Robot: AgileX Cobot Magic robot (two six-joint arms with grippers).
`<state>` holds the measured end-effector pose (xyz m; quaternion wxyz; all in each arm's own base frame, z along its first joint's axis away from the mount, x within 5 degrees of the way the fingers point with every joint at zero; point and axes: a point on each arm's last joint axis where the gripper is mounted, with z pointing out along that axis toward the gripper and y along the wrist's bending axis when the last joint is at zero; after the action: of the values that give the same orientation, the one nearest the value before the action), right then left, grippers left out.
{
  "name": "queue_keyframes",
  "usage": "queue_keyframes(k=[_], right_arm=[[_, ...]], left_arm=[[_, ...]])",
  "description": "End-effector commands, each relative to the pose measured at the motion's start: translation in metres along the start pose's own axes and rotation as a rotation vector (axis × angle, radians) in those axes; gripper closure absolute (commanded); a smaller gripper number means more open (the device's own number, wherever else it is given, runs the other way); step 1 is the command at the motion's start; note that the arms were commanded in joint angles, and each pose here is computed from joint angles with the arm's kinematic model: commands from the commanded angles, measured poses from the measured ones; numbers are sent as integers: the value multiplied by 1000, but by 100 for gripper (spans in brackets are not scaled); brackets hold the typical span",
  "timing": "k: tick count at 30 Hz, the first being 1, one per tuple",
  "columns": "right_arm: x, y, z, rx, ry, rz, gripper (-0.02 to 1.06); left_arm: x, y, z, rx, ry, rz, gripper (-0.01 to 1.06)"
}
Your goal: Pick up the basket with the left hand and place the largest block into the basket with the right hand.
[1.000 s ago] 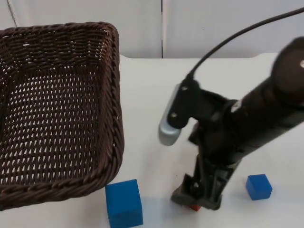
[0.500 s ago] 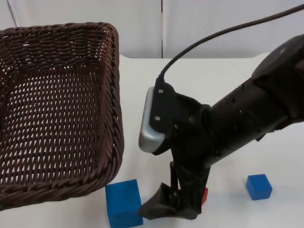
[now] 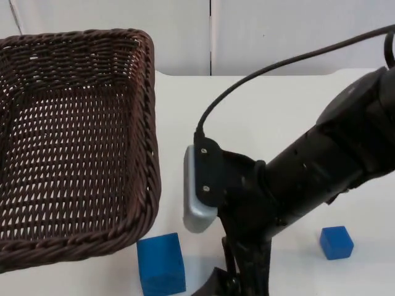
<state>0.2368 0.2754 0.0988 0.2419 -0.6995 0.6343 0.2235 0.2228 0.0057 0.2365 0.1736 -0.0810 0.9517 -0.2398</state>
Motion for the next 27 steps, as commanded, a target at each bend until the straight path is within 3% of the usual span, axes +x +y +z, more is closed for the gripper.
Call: queue_keyframes(k=[1, 13, 23, 27], right_arm=[[-3, -2, 1, 3, -38, -49, -1], [9, 1, 27, -29, -116, -116, -1], [13, -2, 35, 10, -141, -144, -1], [16, 0, 39, -4, -152, -225, -1]], left_arm=[[-2, -3, -3, 24, -30, -18, 105], [-2, -3, -3, 21, -33, -17, 105], [-2, -3, -3, 21, -33, -17, 105], [-2, -3, -3, 21, -33, -17, 105]])
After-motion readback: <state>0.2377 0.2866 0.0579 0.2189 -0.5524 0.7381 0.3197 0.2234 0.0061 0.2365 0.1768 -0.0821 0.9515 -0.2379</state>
